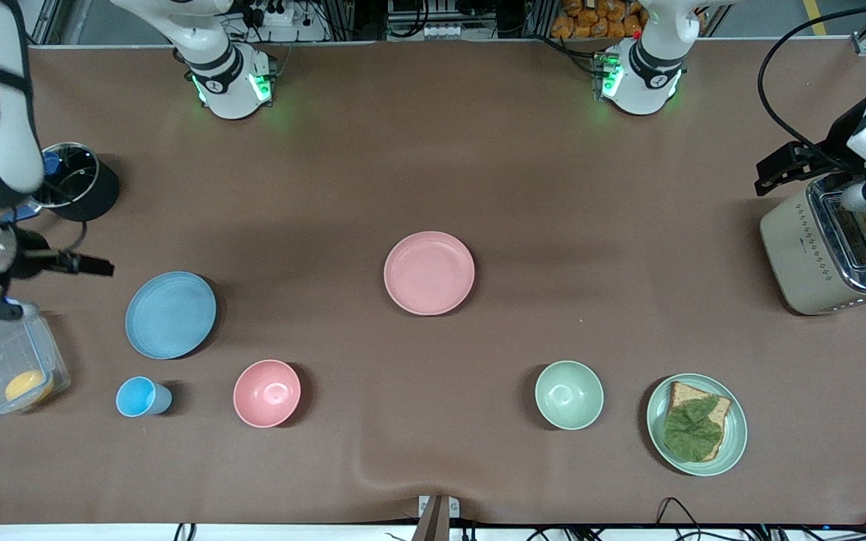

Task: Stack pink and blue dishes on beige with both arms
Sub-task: 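Grasp the blue plate rim with the right gripper, then carry the blue plate with the right gripper onto the pink plate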

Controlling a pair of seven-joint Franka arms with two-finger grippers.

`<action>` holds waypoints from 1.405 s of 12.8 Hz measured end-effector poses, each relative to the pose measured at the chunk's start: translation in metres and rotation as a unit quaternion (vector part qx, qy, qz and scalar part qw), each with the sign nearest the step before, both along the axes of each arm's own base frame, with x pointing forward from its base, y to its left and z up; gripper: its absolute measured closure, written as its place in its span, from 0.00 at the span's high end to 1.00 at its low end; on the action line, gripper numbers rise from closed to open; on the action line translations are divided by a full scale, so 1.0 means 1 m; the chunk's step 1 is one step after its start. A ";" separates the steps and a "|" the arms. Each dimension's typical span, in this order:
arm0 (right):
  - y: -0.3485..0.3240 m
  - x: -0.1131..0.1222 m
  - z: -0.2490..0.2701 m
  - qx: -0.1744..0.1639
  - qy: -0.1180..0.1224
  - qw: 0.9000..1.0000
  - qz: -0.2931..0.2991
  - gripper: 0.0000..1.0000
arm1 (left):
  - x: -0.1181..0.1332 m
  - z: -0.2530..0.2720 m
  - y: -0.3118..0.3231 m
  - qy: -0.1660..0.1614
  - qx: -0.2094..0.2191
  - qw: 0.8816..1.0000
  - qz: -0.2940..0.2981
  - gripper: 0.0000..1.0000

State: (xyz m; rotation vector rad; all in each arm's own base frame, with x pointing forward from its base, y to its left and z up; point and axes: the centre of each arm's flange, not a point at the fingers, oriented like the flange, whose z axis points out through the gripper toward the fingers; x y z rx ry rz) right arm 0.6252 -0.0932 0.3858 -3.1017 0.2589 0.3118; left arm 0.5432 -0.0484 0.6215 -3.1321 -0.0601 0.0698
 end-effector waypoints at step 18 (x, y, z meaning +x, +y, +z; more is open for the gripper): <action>-0.045 0.007 -0.171 0.020 0.014 0.999 0.039 0.08 | 0.014 -0.025 -0.003 0.018 -0.002 1.000 -0.003 1.00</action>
